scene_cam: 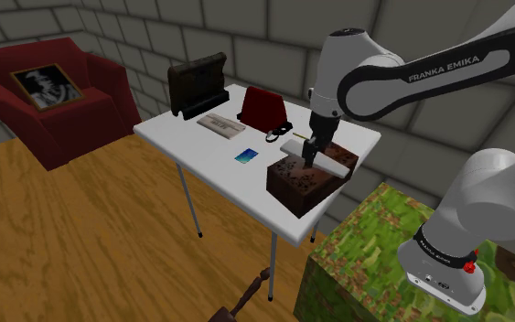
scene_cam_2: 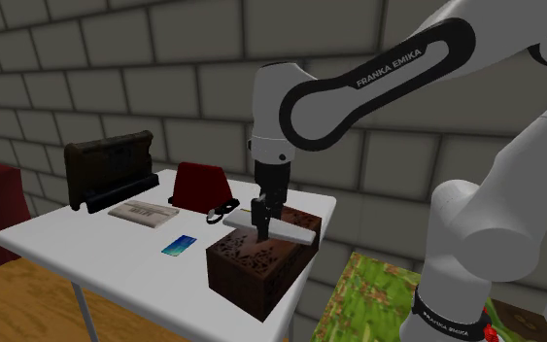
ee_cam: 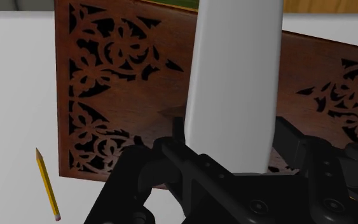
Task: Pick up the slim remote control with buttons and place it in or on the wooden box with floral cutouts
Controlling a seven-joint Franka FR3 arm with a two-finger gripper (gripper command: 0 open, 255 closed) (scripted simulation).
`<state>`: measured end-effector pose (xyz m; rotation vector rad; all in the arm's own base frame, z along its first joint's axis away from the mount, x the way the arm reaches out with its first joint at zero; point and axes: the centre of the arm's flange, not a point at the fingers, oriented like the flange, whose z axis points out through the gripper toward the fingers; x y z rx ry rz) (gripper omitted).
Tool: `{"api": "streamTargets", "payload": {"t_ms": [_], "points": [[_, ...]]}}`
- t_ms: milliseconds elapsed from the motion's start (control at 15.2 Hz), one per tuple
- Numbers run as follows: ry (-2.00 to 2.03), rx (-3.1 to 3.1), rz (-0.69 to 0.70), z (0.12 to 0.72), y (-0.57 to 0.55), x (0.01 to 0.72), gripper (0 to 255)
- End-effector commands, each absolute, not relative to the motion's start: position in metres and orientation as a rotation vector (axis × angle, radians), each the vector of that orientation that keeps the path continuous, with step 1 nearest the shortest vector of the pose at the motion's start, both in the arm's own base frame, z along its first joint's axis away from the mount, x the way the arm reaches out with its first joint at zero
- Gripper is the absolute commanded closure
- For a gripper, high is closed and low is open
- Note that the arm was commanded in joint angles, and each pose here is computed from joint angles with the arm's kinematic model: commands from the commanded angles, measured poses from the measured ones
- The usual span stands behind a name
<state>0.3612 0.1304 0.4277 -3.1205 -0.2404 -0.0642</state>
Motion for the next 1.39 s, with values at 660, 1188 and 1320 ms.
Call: {"api": "streamTargets", "payload": {"t_ms": [660,1188,1320], "points": [[-0.240,-3.121,-0.062,0.426,0.130,0.361,0],[-0.240,-3.121,-0.062,0.476,0.129,0.359,0],[-0.240,-3.121,-0.062,0.476,0.129,0.359,0]]}}
